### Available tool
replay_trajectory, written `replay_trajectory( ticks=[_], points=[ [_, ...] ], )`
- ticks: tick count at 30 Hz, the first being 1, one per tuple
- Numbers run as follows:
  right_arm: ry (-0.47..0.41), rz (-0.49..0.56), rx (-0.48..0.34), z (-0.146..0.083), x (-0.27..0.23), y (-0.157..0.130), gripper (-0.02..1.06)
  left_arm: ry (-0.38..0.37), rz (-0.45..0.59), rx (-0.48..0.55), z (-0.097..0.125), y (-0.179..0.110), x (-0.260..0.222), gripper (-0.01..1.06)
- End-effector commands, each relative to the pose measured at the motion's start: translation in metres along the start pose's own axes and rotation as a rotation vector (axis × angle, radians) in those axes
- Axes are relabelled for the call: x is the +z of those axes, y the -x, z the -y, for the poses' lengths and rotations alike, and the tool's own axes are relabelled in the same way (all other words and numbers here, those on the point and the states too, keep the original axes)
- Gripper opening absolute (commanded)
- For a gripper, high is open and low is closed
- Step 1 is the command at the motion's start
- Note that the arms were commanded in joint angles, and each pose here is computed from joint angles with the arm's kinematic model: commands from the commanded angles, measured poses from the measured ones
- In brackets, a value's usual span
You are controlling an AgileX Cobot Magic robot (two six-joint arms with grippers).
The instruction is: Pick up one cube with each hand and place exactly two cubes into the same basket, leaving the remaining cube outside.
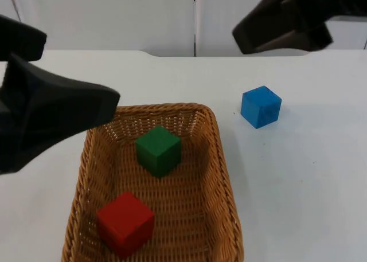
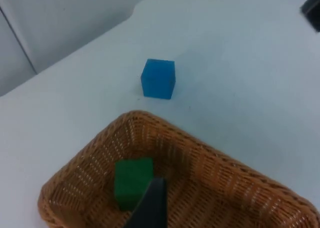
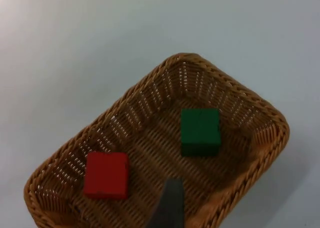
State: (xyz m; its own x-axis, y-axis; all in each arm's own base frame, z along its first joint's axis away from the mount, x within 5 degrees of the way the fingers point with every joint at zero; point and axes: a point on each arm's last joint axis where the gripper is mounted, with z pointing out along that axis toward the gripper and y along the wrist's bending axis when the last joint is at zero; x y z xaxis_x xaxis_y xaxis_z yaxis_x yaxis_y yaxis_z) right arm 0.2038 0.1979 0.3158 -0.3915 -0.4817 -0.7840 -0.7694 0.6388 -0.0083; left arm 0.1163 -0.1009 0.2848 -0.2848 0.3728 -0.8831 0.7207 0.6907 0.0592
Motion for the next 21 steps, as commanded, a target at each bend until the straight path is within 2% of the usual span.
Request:
replay_trajectory(
  ticks=[1,11,21],
  points=[
    [-0.005,0.032,0.002,-0.001,-0.008,-0.002,0.73,0.012,-0.009,-0.004,0.000,-0.002,-0.006,0.89],
    [-0.009,0.095,0.006,-0.006,-0.042,-0.013,0.73,0.130,-0.039,-0.064,-0.005,-0.016,-0.047,0.89],
    [-0.019,0.168,-0.002,-0.011,-0.074,-0.033,0.73,0.157,0.015,-0.110,-0.001,-0.030,-0.087,0.89]
  ],
)
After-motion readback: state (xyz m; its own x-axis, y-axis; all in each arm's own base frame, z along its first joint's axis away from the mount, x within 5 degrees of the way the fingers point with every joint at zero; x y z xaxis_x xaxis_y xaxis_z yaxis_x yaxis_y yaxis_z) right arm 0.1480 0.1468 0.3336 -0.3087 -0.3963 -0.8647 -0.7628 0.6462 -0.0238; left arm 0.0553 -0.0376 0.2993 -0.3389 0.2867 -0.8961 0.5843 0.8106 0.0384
